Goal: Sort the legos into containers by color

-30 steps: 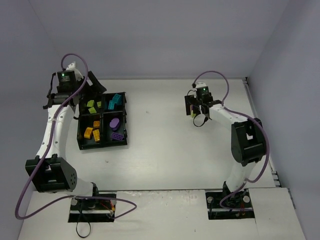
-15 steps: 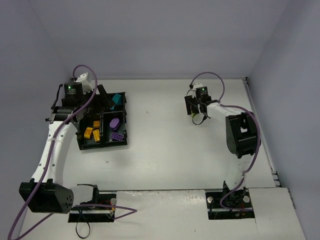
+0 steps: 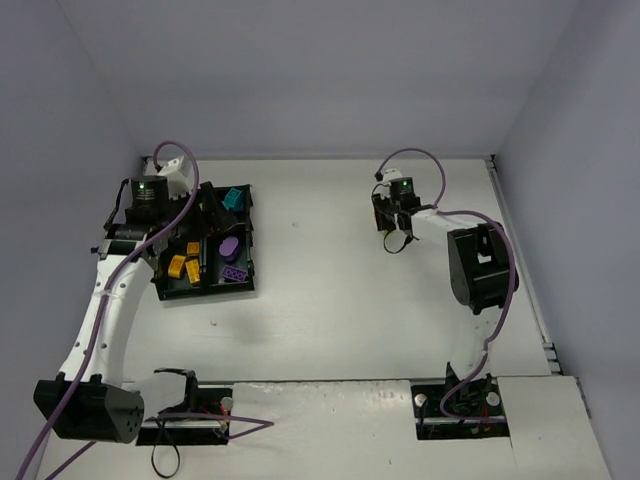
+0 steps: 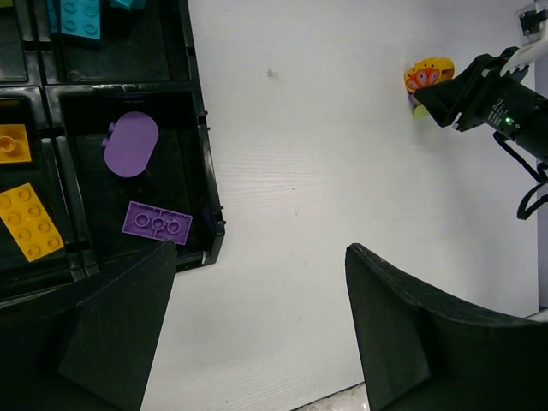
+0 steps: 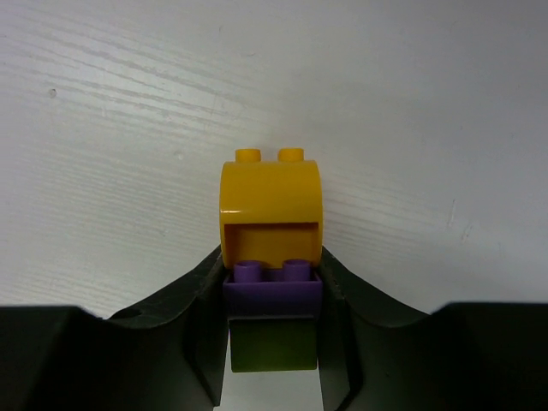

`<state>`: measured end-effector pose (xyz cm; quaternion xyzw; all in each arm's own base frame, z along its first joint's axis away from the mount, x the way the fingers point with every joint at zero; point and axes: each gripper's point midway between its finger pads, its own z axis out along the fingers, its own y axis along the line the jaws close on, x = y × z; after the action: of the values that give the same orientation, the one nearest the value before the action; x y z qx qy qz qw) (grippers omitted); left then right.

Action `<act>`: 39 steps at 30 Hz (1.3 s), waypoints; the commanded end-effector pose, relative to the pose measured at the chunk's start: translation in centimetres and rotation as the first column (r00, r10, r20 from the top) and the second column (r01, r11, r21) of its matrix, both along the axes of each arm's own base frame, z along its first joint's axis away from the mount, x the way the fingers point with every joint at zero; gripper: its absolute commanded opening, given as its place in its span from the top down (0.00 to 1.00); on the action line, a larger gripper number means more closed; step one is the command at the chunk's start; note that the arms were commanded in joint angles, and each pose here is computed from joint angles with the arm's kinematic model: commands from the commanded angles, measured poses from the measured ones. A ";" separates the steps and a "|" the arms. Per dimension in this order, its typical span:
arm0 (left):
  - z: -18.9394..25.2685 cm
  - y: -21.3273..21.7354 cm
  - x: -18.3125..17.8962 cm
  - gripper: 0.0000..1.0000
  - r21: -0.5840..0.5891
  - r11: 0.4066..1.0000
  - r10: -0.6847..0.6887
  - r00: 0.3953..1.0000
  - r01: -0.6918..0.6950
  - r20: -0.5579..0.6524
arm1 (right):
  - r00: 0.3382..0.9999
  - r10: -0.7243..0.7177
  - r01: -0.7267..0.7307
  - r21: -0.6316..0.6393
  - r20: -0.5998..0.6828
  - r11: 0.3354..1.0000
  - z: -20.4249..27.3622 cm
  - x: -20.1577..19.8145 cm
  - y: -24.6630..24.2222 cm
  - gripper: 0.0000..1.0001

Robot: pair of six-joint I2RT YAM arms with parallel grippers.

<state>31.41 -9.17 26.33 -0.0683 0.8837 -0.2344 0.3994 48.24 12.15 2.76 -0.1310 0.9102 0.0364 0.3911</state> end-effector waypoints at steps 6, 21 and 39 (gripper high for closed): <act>4.4 -3.9 -0.5 0.27 -0.097 0.980 -0.159 0.977 0.174 0.142 | 0.953 0.195 -0.223 0.099 0.233 0.970 9.7 -2.8 4.3 1.00; 9.3 -10.3 -2.7 0.26 0.052 0.821 -0.531 0.726 0.569 0.436 | 0.426 0.712 -0.879 0.071 0.559 0.471 25.6 -17.5 15.1 0.98; 10.4 -17.8 -7.3 0.26 0.356 0.485 -0.812 0.260 0.799 0.522 | 0.215 0.798 -0.976 0.097 0.563 0.194 26.9 -23.9 16.9 0.97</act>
<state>24.49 -25.77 34.20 0.4272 0.6620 -0.4065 0.4627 25.63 28.68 25.47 -0.5311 0.5799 0.4288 0.4447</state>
